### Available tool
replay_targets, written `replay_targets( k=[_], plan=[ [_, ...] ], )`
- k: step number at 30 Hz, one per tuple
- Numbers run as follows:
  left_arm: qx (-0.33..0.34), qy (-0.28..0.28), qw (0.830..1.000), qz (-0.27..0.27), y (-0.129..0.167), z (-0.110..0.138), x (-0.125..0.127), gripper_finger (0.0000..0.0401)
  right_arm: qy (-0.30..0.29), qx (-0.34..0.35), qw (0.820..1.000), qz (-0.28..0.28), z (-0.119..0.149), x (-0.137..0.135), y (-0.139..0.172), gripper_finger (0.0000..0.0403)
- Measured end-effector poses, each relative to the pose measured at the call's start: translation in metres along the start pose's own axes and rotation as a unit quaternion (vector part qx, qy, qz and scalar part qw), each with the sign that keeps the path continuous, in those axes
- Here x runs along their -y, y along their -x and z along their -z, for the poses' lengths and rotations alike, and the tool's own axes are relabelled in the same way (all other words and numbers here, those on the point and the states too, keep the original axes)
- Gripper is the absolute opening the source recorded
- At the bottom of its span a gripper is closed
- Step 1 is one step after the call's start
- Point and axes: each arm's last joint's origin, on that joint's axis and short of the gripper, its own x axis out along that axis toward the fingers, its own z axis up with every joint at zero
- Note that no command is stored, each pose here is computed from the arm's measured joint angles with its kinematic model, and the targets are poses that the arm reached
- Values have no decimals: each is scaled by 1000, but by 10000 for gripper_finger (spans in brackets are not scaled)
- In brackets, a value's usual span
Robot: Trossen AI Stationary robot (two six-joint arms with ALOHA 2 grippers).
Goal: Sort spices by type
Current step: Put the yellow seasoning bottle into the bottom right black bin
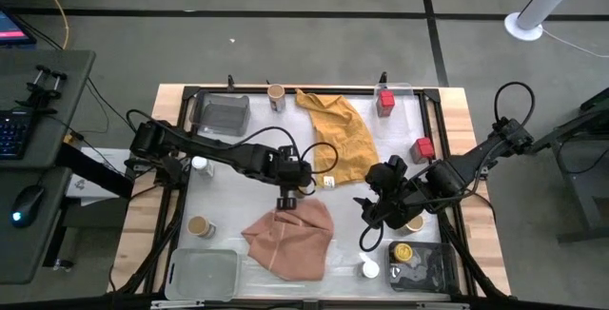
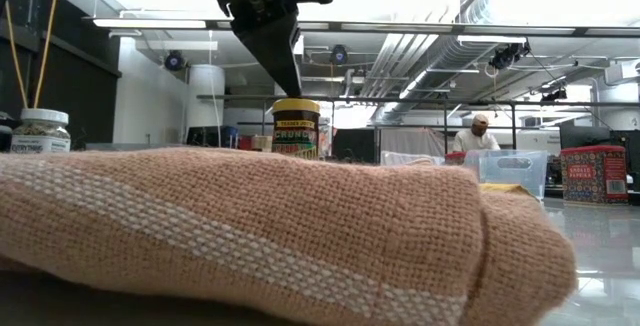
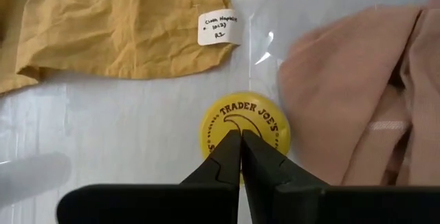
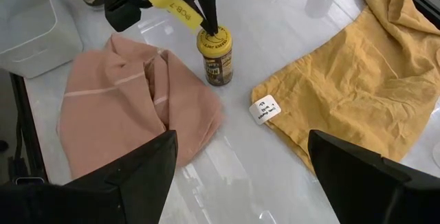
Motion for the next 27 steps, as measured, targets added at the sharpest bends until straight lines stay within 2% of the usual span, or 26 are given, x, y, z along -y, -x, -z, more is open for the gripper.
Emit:
replay_targets(
  k=[7,14,20,24,27],
  plan=[
    [5,-1,1000,-3,-11,-4,5,0,-2,2,1000,-2,0,0,0,322],
    [85,10,996,36,-13,-19,14,0,-7,8,1000,-11,-2,-2,1,322],
    [148,24,987,66,-31,-34,22,0,-5,7,1000,-12,-2,-2,1,322],
    [147,27,987,66,-45,-37,26,0,-5,6,1000,-12,-2,-2,1,322],
    [154,33,985,65,-32,-42,22,0,-7,6,1000,-13,-2,-2,1,322]
  ],
)
